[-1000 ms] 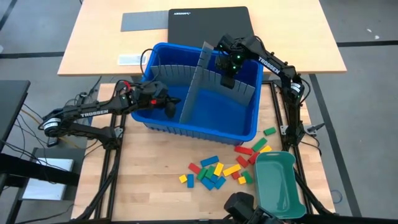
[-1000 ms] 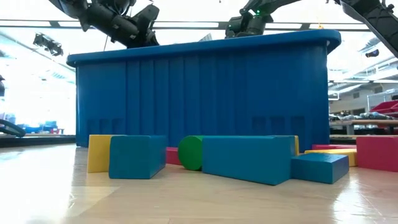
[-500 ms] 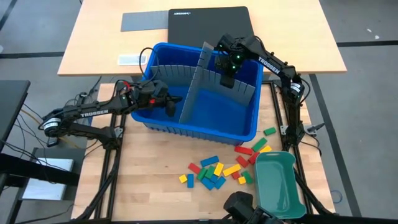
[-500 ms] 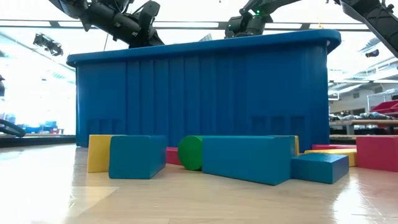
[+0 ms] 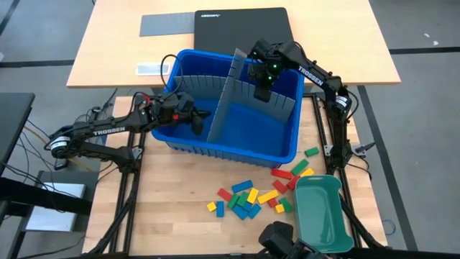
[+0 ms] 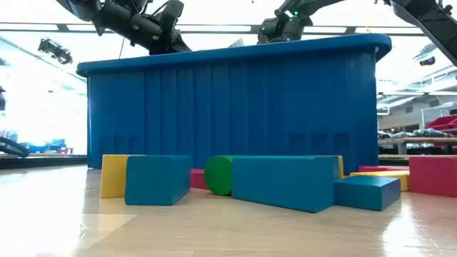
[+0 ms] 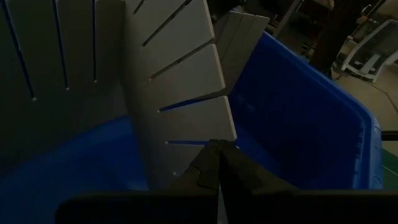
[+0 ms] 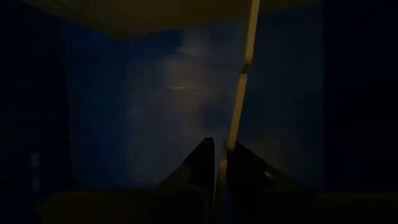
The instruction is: Sort Items/Unsort Items
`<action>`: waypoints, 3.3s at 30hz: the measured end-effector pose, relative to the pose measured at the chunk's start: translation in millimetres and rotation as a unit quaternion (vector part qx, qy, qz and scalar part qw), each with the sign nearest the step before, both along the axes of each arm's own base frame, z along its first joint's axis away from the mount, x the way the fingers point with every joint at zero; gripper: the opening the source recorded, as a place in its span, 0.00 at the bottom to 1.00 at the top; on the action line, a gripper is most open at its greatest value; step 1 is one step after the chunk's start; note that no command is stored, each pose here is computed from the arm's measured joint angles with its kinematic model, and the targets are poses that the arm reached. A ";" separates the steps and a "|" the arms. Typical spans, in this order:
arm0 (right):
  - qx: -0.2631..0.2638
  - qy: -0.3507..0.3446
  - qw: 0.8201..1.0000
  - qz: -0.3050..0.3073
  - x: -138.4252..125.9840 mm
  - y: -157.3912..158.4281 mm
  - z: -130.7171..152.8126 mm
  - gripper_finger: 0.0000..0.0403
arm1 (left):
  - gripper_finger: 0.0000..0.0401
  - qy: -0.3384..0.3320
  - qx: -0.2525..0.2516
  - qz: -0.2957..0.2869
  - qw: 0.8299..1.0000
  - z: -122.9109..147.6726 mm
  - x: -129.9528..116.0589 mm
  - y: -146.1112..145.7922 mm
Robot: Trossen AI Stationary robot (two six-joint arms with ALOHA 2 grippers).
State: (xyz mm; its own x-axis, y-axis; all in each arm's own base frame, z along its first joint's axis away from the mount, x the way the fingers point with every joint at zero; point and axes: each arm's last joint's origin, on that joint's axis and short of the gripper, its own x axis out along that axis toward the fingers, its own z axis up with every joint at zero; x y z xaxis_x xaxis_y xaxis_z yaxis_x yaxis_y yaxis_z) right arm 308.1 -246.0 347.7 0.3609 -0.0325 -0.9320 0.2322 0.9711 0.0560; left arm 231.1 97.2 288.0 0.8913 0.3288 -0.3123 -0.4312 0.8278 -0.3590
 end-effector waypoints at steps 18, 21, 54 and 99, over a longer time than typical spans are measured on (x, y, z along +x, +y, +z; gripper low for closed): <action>-0.006 -0.002 1.000 -0.002 0.7 -0.8 0.3 0.08 | 0.04 0.000 0.000 0.000 1.000 -0.1 0.0 0.0; -0.005 -0.003 1.000 -0.005 0.8 -1.0 0.2 0.09 | 0.04 0.000 0.000 0.000 1.000 -0.1 0.0 0.0; 0.003 -0.005 1.000 -0.021 3.9 2.3 0.0 0.24 | 0.18 -0.082 0.008 0.006 0.997 64.6 7.9 18.6; -0.012 0.001 1.000 -0.023 4.1 1.3 0.1 0.23 | 0.01 0.111 0.071 0.051 0.990 155.8 40.6 55.8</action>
State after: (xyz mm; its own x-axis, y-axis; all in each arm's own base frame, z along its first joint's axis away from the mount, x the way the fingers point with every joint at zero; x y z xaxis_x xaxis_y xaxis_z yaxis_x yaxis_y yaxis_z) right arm 312.2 -244.7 347.8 0.3564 -0.0719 -0.9316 0.2766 0.9605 0.0317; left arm 271.7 153.1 443.8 0.7664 0.4678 -0.4402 -0.5696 0.8118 -0.1290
